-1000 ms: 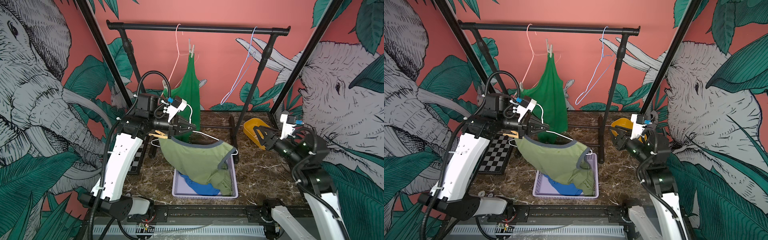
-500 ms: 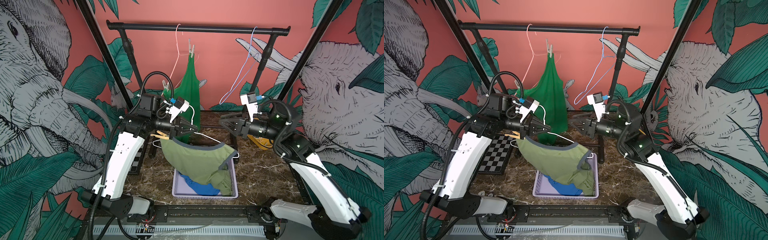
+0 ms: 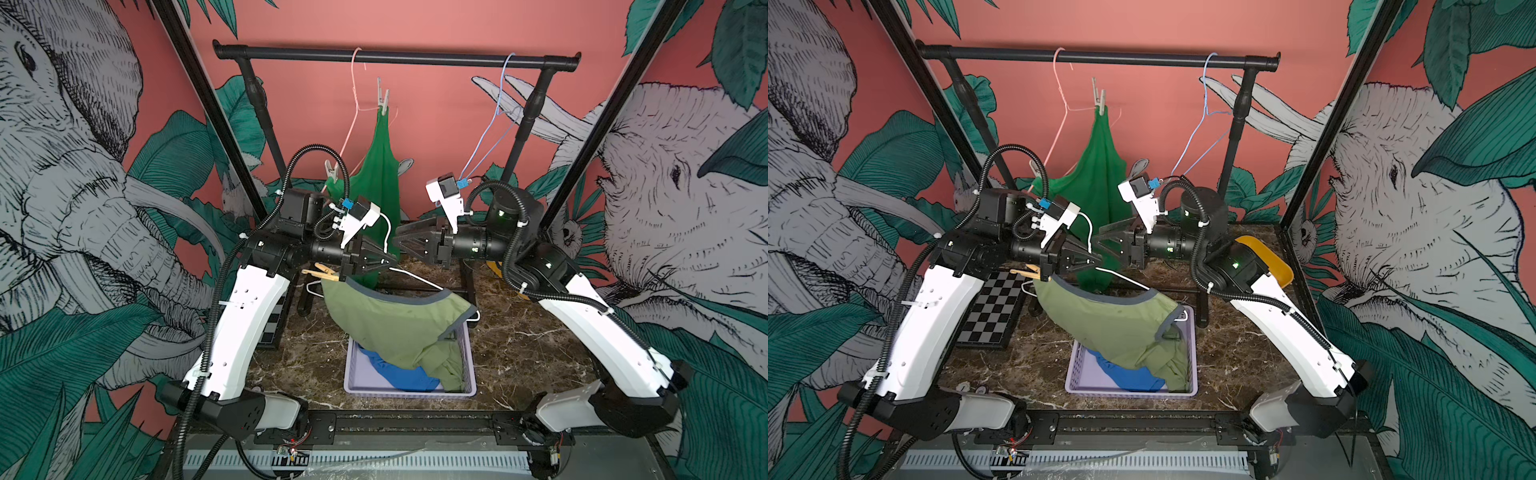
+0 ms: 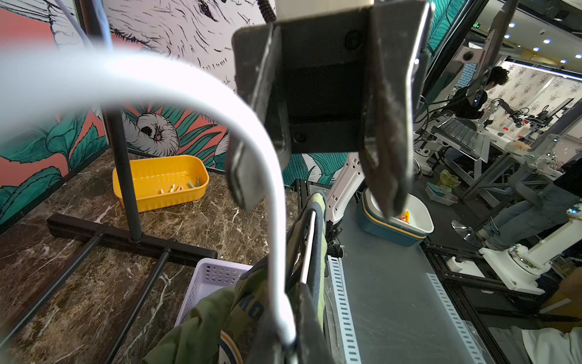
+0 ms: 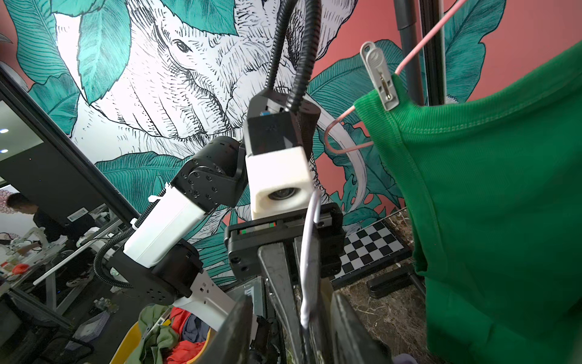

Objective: Remove the clothespins securing tank tops to the hanger
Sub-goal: Adjust the hanger.

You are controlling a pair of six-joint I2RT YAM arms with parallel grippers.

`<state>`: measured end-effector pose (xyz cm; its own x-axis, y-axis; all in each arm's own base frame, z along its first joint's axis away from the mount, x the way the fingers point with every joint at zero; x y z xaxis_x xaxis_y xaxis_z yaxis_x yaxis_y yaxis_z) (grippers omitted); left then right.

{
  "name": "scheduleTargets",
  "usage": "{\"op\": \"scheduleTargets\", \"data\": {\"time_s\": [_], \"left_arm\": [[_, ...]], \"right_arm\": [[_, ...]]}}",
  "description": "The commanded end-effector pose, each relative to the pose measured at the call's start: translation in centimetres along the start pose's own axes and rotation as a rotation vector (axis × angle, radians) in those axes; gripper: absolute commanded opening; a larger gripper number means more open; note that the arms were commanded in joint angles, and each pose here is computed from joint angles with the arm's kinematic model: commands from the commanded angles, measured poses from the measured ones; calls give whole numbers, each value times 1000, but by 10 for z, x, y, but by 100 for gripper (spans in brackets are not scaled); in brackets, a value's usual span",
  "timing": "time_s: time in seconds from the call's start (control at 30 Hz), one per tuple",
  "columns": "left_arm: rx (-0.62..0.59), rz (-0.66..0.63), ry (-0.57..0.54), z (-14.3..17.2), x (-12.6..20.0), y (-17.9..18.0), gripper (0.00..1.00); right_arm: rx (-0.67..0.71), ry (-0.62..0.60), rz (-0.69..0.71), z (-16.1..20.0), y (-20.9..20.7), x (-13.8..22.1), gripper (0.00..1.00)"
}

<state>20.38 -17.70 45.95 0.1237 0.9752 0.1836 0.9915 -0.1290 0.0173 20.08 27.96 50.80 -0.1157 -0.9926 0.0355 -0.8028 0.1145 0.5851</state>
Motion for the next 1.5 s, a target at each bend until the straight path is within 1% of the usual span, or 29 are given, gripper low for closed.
{"op": "scheduleTargets", "data": {"time_s": [0.0, 0.07, 0.2, 0.27, 0.37, 0.47, 0.6, 0.8, 0.97, 1.1, 1.2, 1.37, 1.47], "left_arm": [[-62, 30, -37, -14, 5, -20, 8], [-65, 31, -39, -15, 6, -21, 8], [-71, 36, -45, -18, 6, -23, 8], [-74, 45, -51, -20, 6, -25, 9], [-77, 49, -54, -21, 6, -25, 9], [-83, 48, -55, -22, 6, -26, 9], [-92, 37, -47, -21, 6, -25, 14], [-132, 17, -24, -23, 9, -32, 40], [-215, -17, 14, -32, 16, -45, 56], [-311, -53, 51, -45, 25, -61, 64], [-364, -87, 81, -52, 31, -70, 68], [-461, -145, 160, -57, 41, -86, 74], [-507, -157, 216, -53, 45, -96, 79]], "right_arm": [[55, -18, -34, -7, 10, -7, 40], [52, -8, -34, -5, 8, -12, 38], [51, 0, -33, -4, 6, -17, 30], [46, 4, -33, -3, 4, -19, 21], [40, 9, -38, -2, 2, -22, 14], [31, 16, -49, -1, 0, -24, 0], [34, 17, -60, 2, 1, -23, 0], [85, 19, -39, 4, 8, -10, 0], [96, 4, -19, 1, 12, 6, 0], [103, -10, -14, -1, 16, 20, 0], [108, -20, -5, -2, 18, 28, 0], [117, -22, 0, -3, 21, 39, 0], [123, -15, 16, -2, 20, 45, 0]]}}
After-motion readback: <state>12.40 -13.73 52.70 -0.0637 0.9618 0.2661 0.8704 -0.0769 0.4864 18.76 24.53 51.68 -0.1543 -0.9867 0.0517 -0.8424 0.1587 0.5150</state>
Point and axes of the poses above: each gripper's point midway between its finger pads, its own x axis back along the fingers, its own y axis along the line the jaws close on, z = x × y, the point moved 8 cm from there along x, back along the fingers, and after that the axes turned 15 degrees about -x, right-handed, at the moved point
